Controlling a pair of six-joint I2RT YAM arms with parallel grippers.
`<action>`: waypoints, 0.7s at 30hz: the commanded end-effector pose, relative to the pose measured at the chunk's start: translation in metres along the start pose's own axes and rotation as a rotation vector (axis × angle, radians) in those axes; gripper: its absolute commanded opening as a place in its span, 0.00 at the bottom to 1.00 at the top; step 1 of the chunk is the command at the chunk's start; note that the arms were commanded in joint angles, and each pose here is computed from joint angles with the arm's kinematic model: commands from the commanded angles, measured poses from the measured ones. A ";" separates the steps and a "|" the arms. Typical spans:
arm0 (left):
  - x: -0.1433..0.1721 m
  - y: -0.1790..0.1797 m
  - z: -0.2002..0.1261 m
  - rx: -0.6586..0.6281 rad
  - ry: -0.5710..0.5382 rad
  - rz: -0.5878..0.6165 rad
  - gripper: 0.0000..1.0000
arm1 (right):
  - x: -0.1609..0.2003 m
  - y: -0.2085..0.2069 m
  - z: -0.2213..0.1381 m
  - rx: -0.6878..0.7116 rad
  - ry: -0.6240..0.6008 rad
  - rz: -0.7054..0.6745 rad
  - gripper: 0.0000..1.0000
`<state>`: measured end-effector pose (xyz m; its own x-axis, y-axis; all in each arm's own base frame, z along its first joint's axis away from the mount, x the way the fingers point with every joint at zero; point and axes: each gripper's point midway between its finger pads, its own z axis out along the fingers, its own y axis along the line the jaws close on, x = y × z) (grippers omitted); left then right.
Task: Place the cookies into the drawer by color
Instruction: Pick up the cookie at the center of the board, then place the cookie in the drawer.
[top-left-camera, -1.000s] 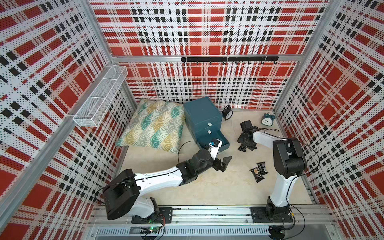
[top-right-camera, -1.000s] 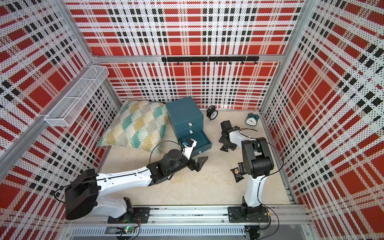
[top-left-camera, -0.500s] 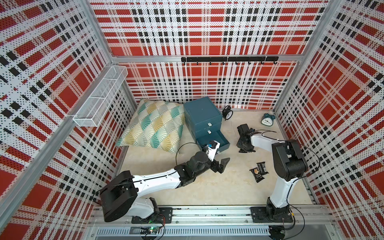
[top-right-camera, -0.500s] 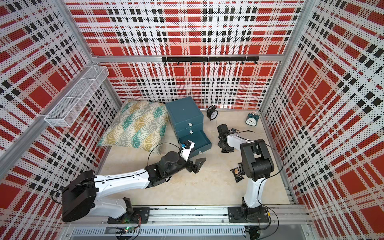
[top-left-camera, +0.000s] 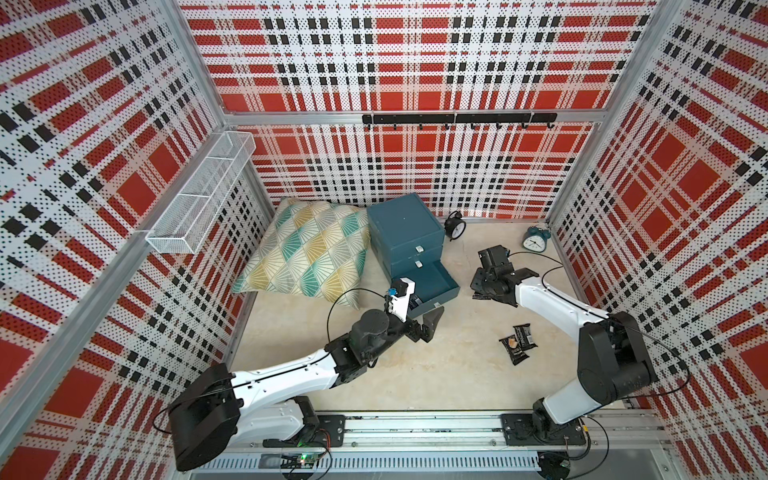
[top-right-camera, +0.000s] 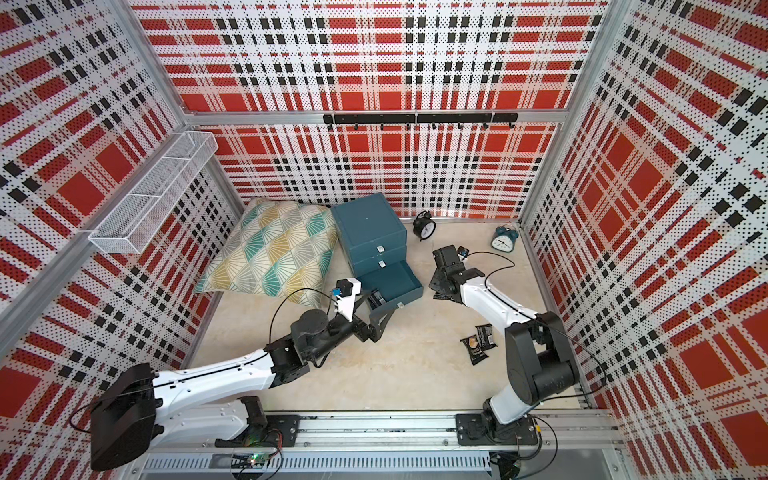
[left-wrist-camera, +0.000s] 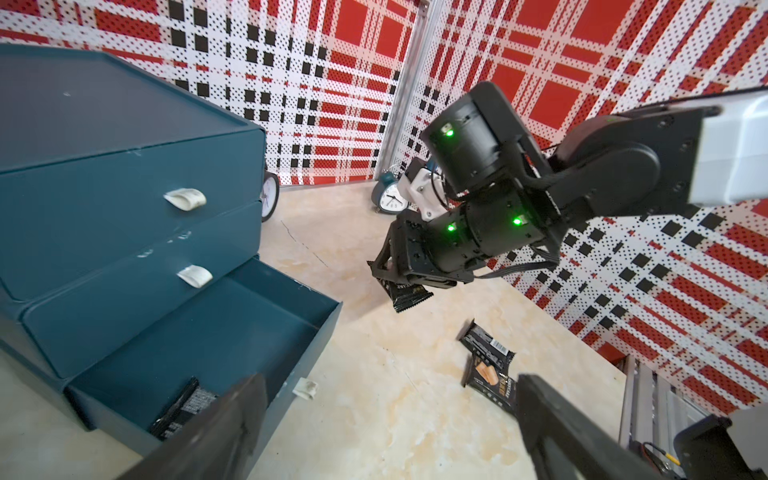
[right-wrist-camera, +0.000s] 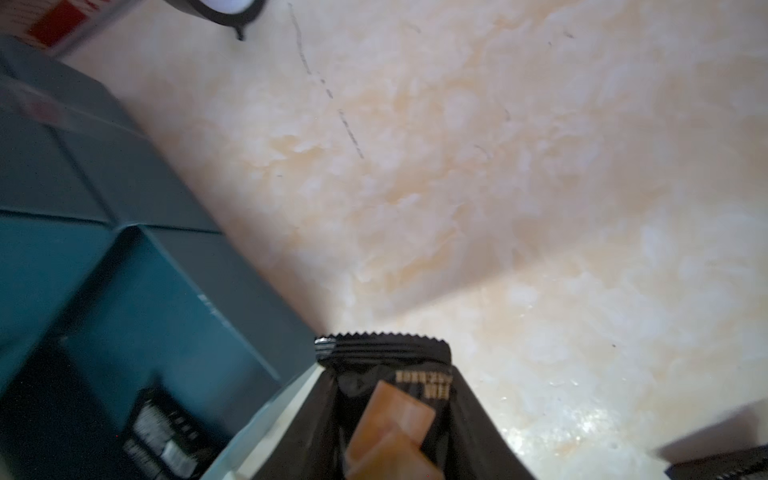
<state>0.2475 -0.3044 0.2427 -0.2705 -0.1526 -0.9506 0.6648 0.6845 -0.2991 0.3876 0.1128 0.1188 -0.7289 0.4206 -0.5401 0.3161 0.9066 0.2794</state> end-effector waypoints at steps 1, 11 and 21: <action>-0.018 0.007 -0.009 -0.003 -0.078 -0.041 1.00 | -0.003 0.032 -0.017 -0.144 -0.012 -0.015 0.42; -0.026 0.031 -0.019 -0.022 -0.126 -0.130 1.00 | -0.003 0.099 -0.015 -0.332 0.013 -0.064 0.43; -0.019 0.058 -0.013 -0.066 -0.104 -0.208 1.00 | 0.005 0.140 0.016 -0.378 0.065 -0.088 0.42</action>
<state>0.2783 -0.2542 0.2486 -0.2974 -0.3416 -0.8916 0.5640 0.6906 -0.4527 0.4316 0.2285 0.1378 -0.7873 0.3343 -0.5180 0.0434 0.8682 0.4943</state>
